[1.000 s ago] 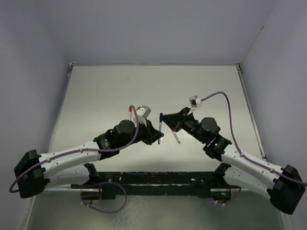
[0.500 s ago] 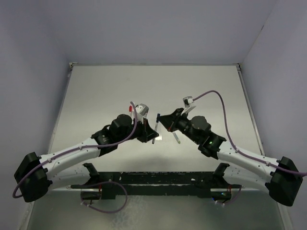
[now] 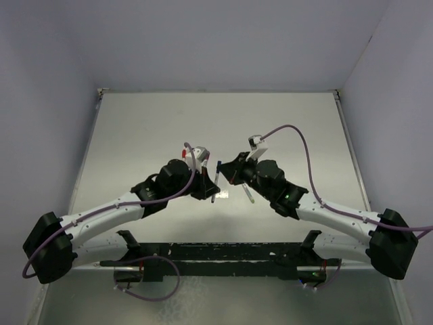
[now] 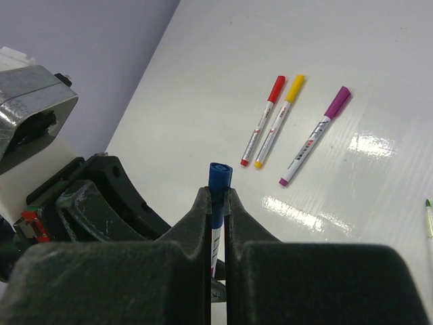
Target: Insert the pens into the pen caps
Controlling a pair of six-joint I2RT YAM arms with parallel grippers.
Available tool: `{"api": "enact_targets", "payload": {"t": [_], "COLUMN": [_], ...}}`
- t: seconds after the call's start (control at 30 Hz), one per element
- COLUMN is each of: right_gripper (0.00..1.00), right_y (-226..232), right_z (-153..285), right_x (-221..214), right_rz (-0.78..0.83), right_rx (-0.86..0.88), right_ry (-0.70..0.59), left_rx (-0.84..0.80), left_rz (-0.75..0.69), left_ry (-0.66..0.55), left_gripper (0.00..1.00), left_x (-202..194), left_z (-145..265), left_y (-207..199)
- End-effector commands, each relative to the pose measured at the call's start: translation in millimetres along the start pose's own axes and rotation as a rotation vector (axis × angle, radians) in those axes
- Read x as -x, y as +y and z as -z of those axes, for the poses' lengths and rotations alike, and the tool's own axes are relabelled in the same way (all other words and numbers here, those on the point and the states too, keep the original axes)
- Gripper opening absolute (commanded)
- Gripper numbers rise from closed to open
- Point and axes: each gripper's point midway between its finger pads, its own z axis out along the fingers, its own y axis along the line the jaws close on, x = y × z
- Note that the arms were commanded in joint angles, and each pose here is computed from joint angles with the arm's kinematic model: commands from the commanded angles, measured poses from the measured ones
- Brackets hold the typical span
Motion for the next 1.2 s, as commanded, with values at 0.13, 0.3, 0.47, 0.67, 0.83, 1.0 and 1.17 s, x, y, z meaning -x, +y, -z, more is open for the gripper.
{"api": "enact_targets", "payload": {"t": [0.13, 0.3, 0.47, 0.67, 0.83, 1.0, 1.17], "right_gripper": [0.18, 0.47, 0.50, 0.49, 0.49, 0.48, 0.47], "right_y": [-13.7, 4.2, 0.6, -48.1, -81.4, -123.3, -145.5], "right_z": [23.8, 50.9, 75.9, 95.0, 103.9, 106.1, 90.9], "right_x": [-6.7, 78.5, 111.2, 95.6, 77.7, 63.6, 33.9], "right_rz": [0.141, 0.194, 0.208, 0.198, 0.188, 0.133, 0.121], "right_rx": [-0.166, -0.220, -0.294, -0.531, -0.647, -0.733, -0.736], "right_ry": [0.131, -0.095, -0.175, -0.104, -0.022, 0.078, 0.226], "left_rx": [-0.025, 0.008, 0.060, 0.159, 0.234, 0.275, 0.322], "left_rz": [-0.047, -0.013, 0.000, -0.009, 0.010, 0.044, 0.075], "left_ry": [-0.241, -0.126, -0.064, 0.015, 0.119, 0.148, 0.166], "left_gripper": [0.00, 0.00, 0.00, 0.03, 0.10, 0.13, 0.14], "left_x": [80.7, 43.8, 26.5, 18.3, -2.5, -15.5, -17.7], "left_z": [-9.0, -22.3, -33.1, -51.5, -69.0, -78.1, -83.8], "left_y": [-18.2, 0.7, 16.8, 36.2, 58.2, 74.0, 87.4]}}
